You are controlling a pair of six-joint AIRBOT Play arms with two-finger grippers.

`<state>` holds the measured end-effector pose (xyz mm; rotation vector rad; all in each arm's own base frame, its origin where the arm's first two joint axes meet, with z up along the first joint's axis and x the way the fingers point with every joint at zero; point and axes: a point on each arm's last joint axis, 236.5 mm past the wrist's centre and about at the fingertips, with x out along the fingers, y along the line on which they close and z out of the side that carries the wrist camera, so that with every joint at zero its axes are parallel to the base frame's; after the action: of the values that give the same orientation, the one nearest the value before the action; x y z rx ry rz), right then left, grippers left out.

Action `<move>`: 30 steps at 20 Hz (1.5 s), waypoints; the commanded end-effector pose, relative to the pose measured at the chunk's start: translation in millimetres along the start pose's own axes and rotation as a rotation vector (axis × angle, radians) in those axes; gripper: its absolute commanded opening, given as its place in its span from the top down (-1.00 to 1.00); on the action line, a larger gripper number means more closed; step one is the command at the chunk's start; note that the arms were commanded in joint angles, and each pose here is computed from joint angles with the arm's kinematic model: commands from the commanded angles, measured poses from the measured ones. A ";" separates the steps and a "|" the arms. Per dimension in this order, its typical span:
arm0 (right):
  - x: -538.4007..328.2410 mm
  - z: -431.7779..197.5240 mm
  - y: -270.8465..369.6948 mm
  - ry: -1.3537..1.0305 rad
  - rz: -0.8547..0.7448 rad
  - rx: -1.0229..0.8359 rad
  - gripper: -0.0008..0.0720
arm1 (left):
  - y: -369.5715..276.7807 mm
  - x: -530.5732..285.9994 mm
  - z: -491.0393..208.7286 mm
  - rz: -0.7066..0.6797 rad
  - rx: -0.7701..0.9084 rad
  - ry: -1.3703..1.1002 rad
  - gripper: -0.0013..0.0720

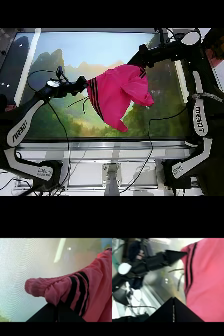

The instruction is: Fold the clothes and pants, and hang the long-sleeved shirts on hangers.

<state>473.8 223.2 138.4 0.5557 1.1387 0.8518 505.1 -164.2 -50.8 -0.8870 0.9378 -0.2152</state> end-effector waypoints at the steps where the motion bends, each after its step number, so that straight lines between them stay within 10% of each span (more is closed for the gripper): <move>1: -1.3 -16.9 -26.6 0.069 -0.108 0.015 0.97 | -10.2 -8.1 13.4 -0.020 0.054 -0.044 0.95; 12: 68.1 -159.5 -60.4 0.485 -0.060 0.247 0.96 | -7.8 -91.6 22.9 0.319 0.879 -0.011 0.95; 15: 104.9 -188.3 -66.4 0.506 -0.103 0.259 0.88 | 28.6 -105.1 19.7 0.501 0.938 0.078 0.95; 19: 127.2 -211.0 -75.1 0.544 -0.245 0.219 -0.22 | 49.0 -116.6 18.4 0.596 0.967 0.138 0.95; 30: 120.1 -290.1 -61.1 0.789 -0.224 0.380 -0.24 | 52.2 -118.5 17.5 0.609 0.971 0.151 0.95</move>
<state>265.2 274.2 -70.4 0.3650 1.9865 0.6567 437.5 -60.7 -12.7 0.3124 1.0394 -0.1828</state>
